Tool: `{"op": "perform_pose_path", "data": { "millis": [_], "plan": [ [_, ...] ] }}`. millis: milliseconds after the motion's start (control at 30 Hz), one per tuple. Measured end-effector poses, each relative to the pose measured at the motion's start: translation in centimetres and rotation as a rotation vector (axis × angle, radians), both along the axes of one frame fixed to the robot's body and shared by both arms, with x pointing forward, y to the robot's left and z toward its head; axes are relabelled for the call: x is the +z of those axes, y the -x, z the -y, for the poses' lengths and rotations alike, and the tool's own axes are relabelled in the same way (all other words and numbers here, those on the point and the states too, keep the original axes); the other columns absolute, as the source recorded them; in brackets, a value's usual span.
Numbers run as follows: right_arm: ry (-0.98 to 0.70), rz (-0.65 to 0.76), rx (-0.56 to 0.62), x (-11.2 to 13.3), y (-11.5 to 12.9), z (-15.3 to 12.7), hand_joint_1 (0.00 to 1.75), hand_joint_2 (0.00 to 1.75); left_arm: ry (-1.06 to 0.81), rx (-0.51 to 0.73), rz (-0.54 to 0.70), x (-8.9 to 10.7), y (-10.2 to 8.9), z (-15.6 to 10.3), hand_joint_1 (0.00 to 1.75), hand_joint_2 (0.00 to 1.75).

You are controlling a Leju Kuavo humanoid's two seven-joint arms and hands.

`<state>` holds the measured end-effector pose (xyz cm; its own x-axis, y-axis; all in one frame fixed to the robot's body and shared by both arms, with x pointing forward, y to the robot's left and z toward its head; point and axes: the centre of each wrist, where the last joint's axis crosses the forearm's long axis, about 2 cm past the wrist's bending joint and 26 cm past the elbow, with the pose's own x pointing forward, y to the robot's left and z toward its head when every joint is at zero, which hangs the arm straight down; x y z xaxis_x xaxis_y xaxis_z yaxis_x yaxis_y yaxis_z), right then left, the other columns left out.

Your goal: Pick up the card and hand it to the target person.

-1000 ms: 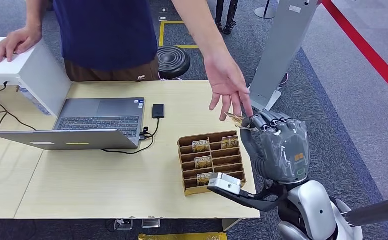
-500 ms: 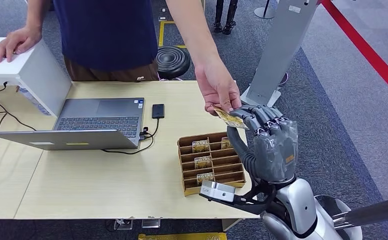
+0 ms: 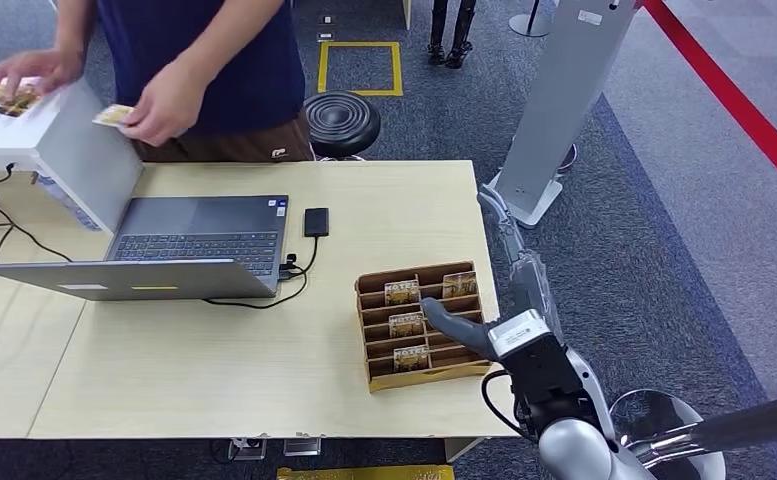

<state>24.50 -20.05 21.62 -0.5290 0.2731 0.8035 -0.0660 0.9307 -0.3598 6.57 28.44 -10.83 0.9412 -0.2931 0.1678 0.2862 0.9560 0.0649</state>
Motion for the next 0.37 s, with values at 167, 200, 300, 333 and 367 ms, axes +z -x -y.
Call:
{"op": "perform_pose_path", "data": {
  "millis": [167, 200, 300, 333, 367],
  "plan": [
    [-0.13, -0.175, 0.107, -1.7, 0.5, 0.5, 0.0, 1.75, -0.003, 0.01, -0.004, 0.0, 0.0, -0.1, 0.0, 0.0],
    [-0.162, -0.21, 0.127, -2.1, 0.7, 0.6, 0.0, 1.75, -0.004, 0.012, -0.006, 0.0, 0.0, -0.1, 0.0, 0.0],
    [-0.226, -0.3, 0.148, -3.5, 1.3, 1.3, 0.0, 1.75, -0.008, 0.02, -0.012, 0.0, 0.0, -0.2, 0.0, 0.0],
    [-0.234, -0.327, 0.146, -3.9, 1.5, 1.4, 0.0, 1.75, -0.01, 0.022, -0.014, 0.0, 0.0, -0.2, 0.0, 0.0],
    [-0.237, -0.34, 0.145, -4.2, 1.6, 1.5, 0.0, 1.75, -0.011, 0.022, -0.014, 0.0, 0.0, -0.2, 0.0, 0.0]
  ]
}}
